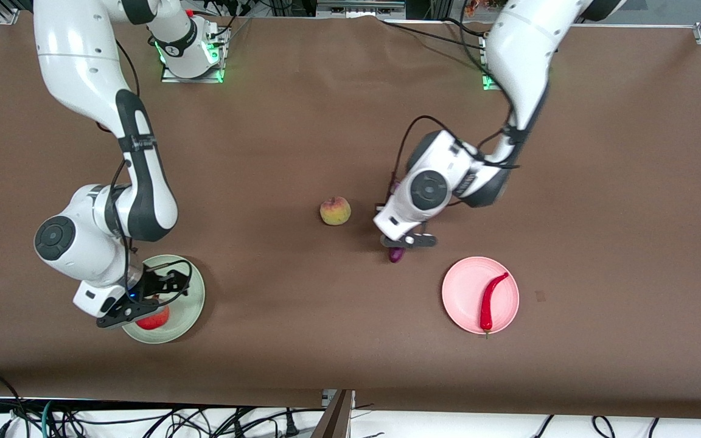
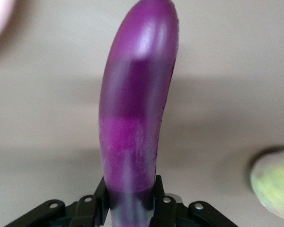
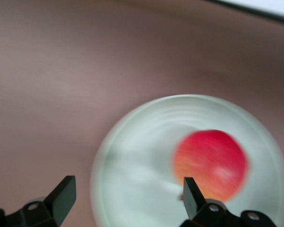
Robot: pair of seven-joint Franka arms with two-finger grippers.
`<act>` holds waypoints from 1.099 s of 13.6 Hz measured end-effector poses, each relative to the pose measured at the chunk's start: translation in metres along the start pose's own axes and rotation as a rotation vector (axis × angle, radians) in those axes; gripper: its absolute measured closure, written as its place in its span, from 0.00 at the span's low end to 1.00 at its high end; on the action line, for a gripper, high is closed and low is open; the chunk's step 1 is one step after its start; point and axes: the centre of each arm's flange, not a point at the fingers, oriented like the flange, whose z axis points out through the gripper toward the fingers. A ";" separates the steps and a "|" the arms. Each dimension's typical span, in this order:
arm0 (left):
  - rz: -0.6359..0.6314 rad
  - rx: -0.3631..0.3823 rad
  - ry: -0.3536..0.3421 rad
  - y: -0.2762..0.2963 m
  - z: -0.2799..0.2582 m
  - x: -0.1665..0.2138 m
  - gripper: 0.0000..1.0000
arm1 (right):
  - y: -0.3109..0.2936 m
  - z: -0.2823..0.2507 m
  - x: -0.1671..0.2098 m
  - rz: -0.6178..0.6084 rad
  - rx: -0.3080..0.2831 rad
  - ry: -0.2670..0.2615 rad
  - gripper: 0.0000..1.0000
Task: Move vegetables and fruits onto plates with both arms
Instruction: 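Grasp the peach with the right gripper while the left gripper carries the eggplant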
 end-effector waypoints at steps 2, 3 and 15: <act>0.020 0.104 0.091 -0.046 -0.039 0.026 0.62 | -0.066 0.003 -0.002 0.107 0.044 -0.063 0.00; 0.050 0.157 0.128 -0.066 -0.050 0.038 0.64 | -0.106 0.008 -0.005 0.158 0.053 -0.092 0.00; 0.314 0.178 0.178 -0.134 0.015 0.107 0.65 | -0.371 0.059 -0.090 0.266 0.015 -0.227 0.00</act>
